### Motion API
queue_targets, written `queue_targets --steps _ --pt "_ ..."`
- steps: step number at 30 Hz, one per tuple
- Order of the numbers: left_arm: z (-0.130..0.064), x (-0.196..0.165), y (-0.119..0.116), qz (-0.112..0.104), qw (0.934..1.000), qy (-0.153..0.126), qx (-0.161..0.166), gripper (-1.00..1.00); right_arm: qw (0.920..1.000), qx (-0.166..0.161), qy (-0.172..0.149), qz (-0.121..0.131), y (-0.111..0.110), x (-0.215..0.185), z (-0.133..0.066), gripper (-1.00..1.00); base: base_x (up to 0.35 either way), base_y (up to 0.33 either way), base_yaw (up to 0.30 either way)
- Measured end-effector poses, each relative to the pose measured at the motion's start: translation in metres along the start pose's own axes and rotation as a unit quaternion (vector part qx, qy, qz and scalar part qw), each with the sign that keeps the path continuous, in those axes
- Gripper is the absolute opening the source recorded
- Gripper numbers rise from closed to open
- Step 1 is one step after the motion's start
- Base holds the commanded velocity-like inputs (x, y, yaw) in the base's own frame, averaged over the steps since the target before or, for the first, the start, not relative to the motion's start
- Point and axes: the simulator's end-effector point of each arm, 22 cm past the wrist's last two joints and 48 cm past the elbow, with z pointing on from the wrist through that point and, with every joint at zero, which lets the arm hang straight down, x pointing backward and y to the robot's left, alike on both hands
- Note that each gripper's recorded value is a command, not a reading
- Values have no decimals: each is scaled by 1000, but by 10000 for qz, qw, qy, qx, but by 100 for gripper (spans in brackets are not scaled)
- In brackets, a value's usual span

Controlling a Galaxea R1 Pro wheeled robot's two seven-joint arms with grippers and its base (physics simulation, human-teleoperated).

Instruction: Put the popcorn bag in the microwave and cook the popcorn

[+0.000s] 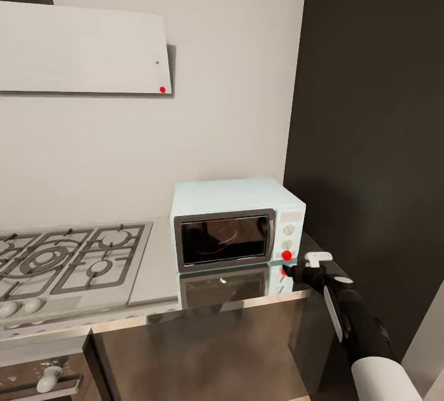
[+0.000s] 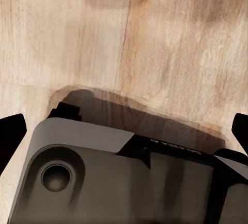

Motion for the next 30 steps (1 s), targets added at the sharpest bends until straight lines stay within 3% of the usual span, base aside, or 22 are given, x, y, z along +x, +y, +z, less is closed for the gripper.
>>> queue_targets --steps 4,5,14,18,30 --pt "0 0 0 -2 10000 0 -3 100 10000 1 -62 10 -1 -2 0 100 0 0 0" --pt "0 0 0 -1 10000 1 -3 100 10000 -3 -87 13 -1 -3 0 -100 0 0 0" --pt "0 0 0 17 10000 2 3 100 9999 -5 -116 10 0 -5 0 -100 0 0 0" --pt "0 1 -2 33 10000 6 12 100 9995 -5 -308 -50 0 -13 0 -100 9 0 0" --pt "0 0 -1 19 10000 4 10 100 9993 -2 -379 -74 0 -16 -1 -100 135 0 0"
